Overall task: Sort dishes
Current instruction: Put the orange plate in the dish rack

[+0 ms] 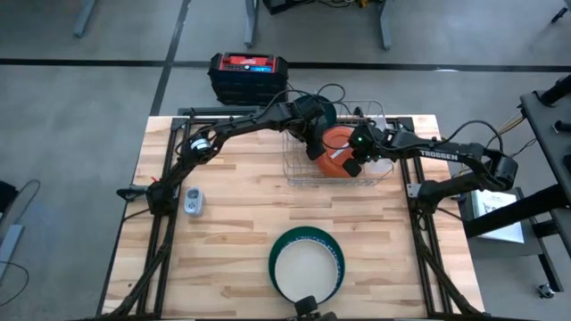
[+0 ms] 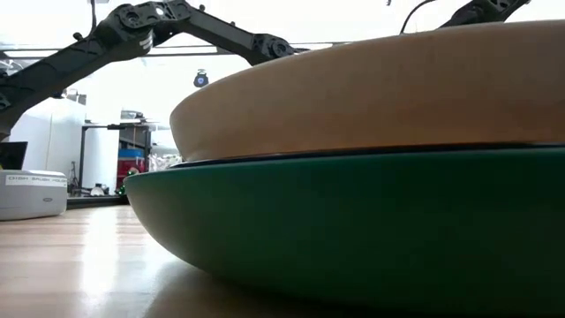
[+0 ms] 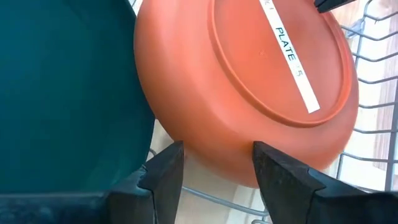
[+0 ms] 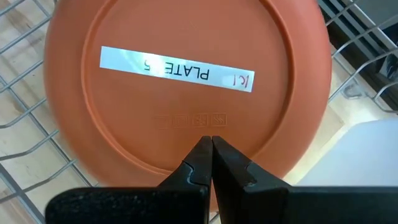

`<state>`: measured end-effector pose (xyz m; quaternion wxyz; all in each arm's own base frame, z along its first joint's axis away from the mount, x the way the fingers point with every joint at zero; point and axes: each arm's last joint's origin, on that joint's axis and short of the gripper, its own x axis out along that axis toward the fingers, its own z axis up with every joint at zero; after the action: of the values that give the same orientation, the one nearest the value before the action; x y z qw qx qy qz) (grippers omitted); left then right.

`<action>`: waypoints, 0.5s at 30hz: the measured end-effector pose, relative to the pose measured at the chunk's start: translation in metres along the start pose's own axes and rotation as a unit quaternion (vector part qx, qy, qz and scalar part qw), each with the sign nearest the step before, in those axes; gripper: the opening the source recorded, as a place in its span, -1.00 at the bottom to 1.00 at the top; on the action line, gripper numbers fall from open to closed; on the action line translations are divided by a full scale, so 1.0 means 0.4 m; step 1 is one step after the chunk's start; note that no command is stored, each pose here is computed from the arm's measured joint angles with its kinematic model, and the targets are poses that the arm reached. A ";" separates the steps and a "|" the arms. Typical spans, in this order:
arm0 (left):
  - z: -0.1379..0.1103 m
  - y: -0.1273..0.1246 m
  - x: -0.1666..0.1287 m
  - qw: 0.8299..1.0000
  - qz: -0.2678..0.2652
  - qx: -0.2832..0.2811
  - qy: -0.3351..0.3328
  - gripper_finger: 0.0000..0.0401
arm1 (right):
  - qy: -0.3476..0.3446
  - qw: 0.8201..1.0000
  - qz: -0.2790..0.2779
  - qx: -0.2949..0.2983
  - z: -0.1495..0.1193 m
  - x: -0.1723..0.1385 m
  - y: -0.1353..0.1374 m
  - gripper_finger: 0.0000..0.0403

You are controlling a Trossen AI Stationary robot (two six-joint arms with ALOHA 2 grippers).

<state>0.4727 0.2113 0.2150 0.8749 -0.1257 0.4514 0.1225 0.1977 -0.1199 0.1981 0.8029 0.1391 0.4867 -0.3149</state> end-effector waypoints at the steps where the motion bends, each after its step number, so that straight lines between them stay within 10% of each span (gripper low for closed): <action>1: 0.000 0.000 0.000 1.000 0.000 0.000 0.000 -0.10 | 0.000 1.000 0.000 0.000 0.000 0.000 0.000 -1.00; 15: 0.008 -0.011 -0.001 0.997 -0.079 0.016 -0.017 -0.10 | -0.044 0.998 0.046 -0.007 0.014 0.006 0.008 -1.00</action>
<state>0.4763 0.2080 0.2176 0.8915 -0.1448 0.4267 0.0479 0.2045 -0.1213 0.1984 0.8379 0.1423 0.4464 -0.2801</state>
